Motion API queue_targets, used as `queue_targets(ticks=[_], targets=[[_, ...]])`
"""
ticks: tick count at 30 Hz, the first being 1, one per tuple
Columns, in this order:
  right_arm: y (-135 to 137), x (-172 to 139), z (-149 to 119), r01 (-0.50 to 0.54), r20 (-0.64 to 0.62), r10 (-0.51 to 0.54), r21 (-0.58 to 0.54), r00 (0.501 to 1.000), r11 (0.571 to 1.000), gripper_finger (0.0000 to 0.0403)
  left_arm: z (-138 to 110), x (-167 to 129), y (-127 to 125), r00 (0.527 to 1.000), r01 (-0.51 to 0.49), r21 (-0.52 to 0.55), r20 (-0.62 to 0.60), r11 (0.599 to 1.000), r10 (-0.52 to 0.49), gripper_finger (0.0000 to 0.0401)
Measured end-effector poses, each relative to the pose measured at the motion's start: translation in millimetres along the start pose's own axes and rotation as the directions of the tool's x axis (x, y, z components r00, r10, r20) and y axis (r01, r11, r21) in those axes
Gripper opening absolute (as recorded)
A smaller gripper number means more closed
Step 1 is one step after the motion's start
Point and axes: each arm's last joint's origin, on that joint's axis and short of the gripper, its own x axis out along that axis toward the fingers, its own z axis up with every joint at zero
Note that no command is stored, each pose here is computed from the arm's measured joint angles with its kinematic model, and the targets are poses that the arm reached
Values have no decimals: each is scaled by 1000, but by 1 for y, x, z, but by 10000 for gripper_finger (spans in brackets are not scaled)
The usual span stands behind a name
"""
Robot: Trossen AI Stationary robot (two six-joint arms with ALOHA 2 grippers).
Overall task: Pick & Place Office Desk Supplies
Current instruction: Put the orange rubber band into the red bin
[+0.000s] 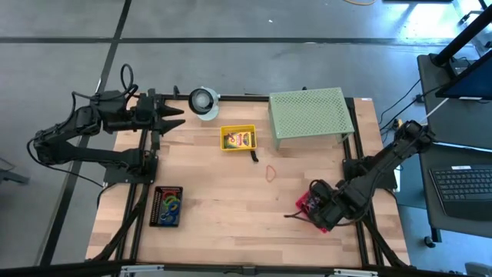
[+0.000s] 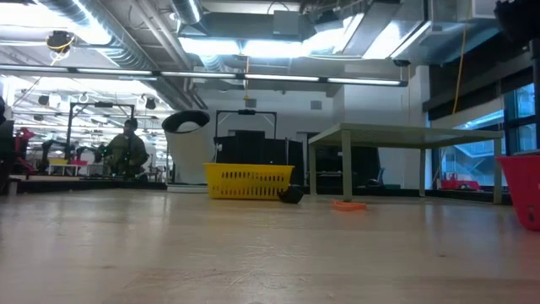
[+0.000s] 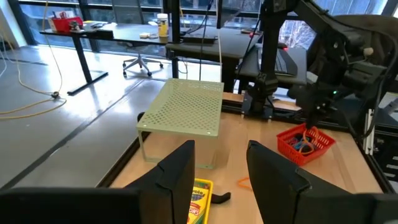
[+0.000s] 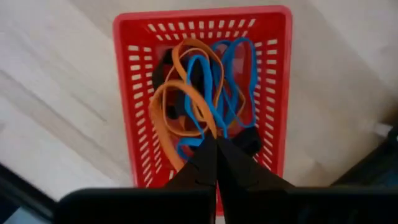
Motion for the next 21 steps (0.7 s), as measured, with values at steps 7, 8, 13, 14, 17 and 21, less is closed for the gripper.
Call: queue_targets(ticks=[7, 8, 13, 14, 17, 21], targets=[[-3, 15, -1, -6, -5, 7, 13, 1000, 1000, 0, 0, 0, 0, 1000, 0, 0, 0, 1000, 0, 141], [-3, 16, -1, -9, -7, 9, 18, 1000, 1000, 0, 0, 0, 0, 1000, 0, 0, 0, 1000, 0, 141], [-2, 18, -2, -27, -7, 27, 27, 1000, 999, 0, 0, 0, 0, 1000, 0, 0, 0, 1000, 0, 141], [-2, 18, -2, -28, -7, 28, 29, 1000, 999, 0, 0, 0, 0, 1000, 0, 0, 0, 1000, 0, 141], [-2, 18, -1, -29, -1, 29, 29, 1000, 999, 0, 0, 0, 0, 1000, 1, -1, 0, 1000, -1, 141], [-2, 18, -1, -27, 20, 27, 28, 999, 999, 0, 0, 0, 0, 1000, 1, -1, 0, 1000, -1, 141]])
